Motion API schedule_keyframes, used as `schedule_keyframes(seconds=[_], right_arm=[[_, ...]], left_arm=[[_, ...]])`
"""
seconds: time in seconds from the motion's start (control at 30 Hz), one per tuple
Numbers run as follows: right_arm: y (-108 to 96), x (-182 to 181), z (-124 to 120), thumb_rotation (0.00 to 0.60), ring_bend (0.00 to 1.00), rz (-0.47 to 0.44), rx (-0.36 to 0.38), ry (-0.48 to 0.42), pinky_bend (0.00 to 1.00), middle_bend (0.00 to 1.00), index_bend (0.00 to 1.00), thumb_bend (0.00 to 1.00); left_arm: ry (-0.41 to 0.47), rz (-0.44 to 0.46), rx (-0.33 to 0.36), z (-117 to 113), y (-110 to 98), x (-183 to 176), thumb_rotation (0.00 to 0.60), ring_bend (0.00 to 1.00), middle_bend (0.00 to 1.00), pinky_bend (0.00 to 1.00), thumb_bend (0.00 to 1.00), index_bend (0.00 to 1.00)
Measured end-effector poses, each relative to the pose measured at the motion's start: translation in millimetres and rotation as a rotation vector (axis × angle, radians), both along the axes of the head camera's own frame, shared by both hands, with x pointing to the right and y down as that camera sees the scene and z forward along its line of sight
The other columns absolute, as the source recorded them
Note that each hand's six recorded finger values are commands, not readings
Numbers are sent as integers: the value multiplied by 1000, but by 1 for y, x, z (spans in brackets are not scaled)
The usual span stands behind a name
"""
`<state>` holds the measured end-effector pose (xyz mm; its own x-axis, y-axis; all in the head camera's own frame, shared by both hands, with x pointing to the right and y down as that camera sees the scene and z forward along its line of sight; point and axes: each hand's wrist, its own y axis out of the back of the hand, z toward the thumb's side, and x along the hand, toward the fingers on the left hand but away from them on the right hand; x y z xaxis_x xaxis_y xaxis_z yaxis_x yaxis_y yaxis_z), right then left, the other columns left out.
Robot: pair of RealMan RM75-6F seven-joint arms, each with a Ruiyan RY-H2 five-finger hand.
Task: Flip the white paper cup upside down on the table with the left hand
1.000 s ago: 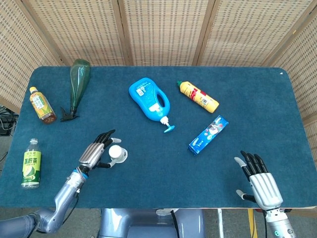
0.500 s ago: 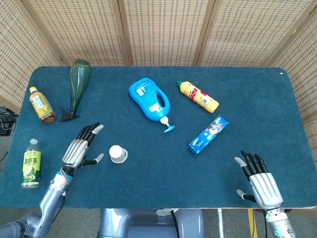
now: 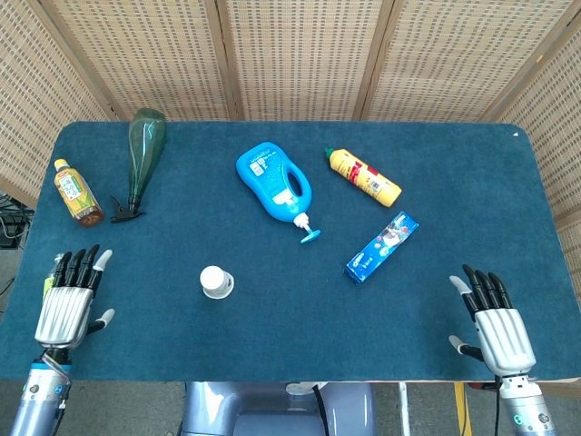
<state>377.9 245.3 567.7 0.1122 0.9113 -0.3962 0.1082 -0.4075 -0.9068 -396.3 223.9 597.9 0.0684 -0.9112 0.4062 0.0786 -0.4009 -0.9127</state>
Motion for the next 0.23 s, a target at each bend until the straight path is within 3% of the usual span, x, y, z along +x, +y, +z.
schedule_keyframes(seconds=[0.23], right_arm=[[0, -4, -4, 600, 0, -14, 38, -11, 0, 0, 0, 66]], left_arm=[[-18, -25, -14, -16, 16, -13, 600, 0, 0, 0, 162, 0]])
